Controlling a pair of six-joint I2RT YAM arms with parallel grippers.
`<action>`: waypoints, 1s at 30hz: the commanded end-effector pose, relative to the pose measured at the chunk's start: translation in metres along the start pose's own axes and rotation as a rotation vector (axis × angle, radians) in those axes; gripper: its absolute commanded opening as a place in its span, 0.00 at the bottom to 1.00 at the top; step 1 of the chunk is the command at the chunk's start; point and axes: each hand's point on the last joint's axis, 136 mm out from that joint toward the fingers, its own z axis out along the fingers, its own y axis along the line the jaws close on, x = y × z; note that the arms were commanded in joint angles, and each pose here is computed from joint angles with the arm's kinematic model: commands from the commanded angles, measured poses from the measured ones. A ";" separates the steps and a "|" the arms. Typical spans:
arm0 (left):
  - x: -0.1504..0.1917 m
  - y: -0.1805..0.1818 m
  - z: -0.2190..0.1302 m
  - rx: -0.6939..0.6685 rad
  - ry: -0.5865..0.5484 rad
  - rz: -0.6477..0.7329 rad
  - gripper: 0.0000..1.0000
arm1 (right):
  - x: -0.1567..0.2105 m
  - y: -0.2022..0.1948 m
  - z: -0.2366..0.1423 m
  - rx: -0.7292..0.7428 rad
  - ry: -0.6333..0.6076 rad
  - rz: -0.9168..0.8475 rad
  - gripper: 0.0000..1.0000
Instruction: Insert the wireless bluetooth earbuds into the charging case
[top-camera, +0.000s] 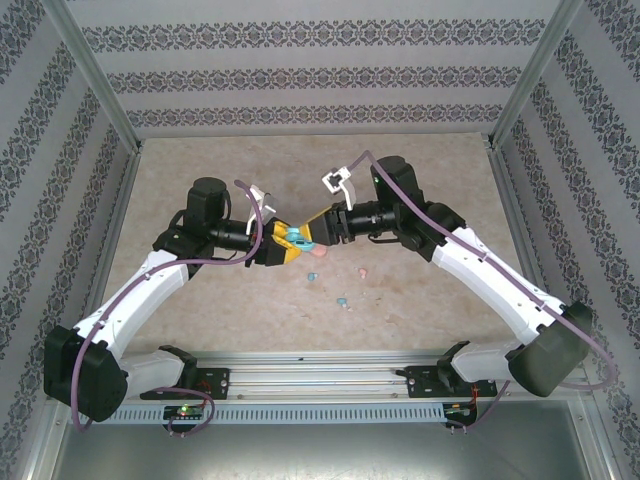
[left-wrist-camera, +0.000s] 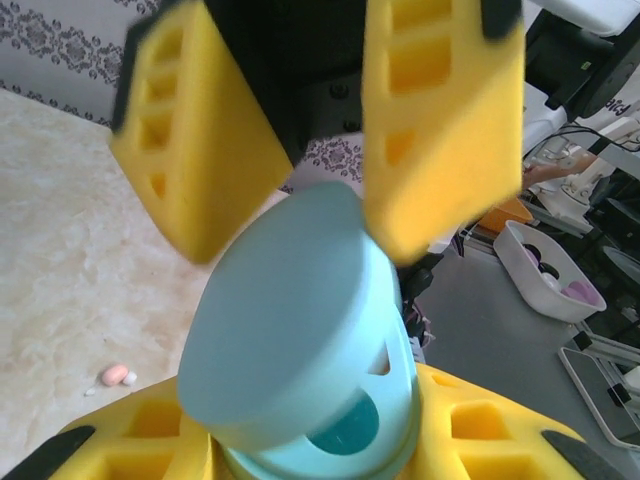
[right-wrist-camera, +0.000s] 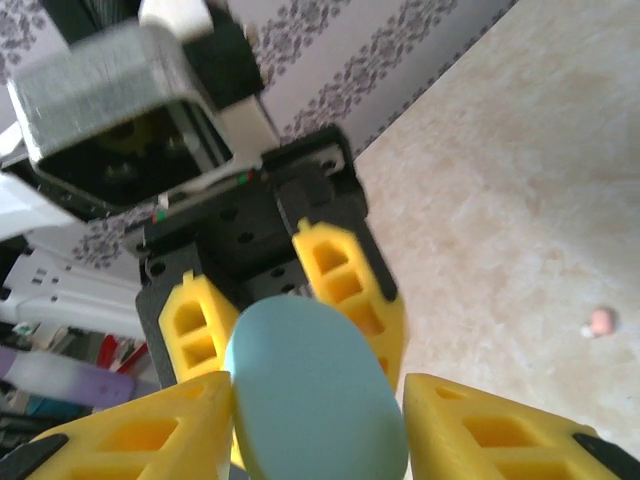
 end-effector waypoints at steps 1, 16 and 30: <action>-0.011 -0.028 -0.003 0.110 -0.029 0.076 0.00 | -0.011 -0.046 -0.010 0.192 -0.083 0.059 0.47; -0.007 -0.013 -0.001 0.029 -0.026 0.053 0.00 | -0.019 -0.028 -0.017 0.153 -0.138 0.048 0.56; -0.009 0.001 0.000 -0.031 -0.036 0.024 0.00 | -0.012 -0.015 -0.020 0.164 -0.137 0.036 0.62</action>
